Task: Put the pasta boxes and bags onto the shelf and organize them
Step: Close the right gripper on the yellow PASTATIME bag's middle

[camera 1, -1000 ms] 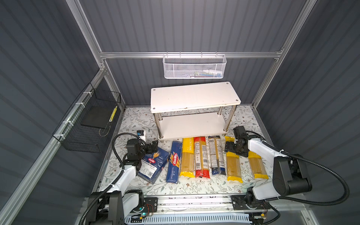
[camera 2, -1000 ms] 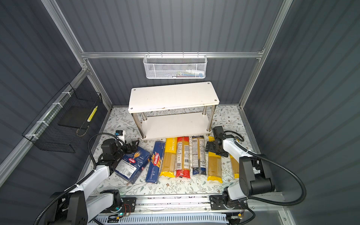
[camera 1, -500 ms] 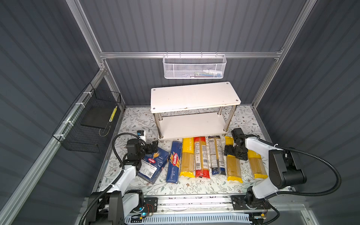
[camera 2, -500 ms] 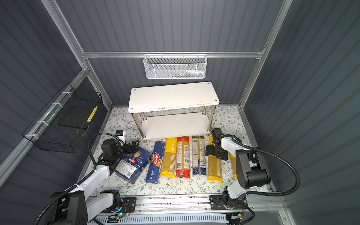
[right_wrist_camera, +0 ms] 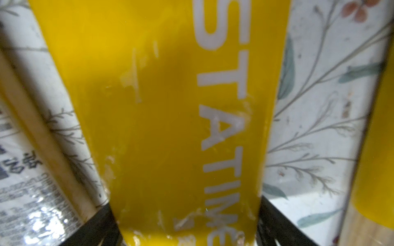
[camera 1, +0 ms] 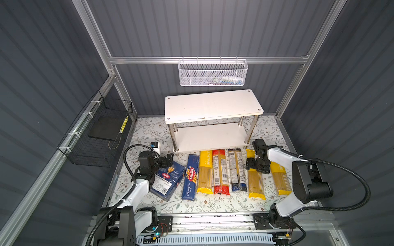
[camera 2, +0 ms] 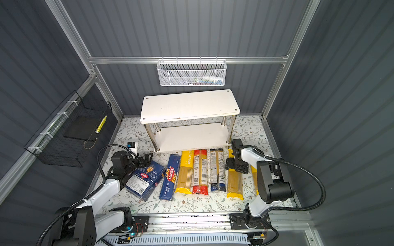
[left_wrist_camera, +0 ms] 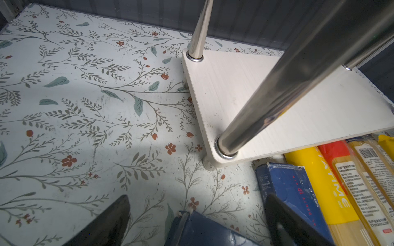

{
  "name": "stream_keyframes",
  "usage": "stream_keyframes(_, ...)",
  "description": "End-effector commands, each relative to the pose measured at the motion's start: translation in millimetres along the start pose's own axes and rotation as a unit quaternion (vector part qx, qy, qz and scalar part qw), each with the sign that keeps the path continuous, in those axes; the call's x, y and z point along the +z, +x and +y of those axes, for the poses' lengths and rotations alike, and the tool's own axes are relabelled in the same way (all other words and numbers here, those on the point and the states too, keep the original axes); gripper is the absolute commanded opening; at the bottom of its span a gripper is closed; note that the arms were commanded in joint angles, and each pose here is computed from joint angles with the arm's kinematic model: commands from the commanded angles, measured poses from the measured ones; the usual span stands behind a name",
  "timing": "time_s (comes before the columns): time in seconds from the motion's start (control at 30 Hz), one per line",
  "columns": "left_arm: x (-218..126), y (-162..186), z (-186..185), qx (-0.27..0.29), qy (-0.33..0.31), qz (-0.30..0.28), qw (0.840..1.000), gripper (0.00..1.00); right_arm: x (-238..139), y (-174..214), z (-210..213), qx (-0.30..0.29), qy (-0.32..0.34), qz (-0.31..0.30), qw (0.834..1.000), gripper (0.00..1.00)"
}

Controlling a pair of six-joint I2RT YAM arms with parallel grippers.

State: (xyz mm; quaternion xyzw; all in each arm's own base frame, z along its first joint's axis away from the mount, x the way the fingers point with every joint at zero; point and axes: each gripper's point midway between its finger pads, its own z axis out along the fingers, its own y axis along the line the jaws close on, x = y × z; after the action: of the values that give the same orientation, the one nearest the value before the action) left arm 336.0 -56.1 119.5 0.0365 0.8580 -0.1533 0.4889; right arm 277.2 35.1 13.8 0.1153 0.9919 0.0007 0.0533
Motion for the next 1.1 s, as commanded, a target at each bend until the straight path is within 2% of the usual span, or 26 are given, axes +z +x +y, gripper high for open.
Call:
stream_keyframes(0.0,0.8,-9.2,-5.2,0.013,0.011,-0.002,1.0,0.99,1.7,9.6,-4.2,-0.005,0.005,0.02,1.0,0.85)
stream_keyframes(0.5,1.0,-7.9,-3.4,0.013,0.006,0.003,1.0,0.99,2.6,13.9,-6.9,-0.007,0.011,0.025,1.0,0.73)
stream_keyframes(1.07,1.5,-7.3,-0.6,0.01,-0.003,0.007,1.0,0.99,0.2,21.6,-5.5,-0.001,-0.006,0.016,1.0,0.51)
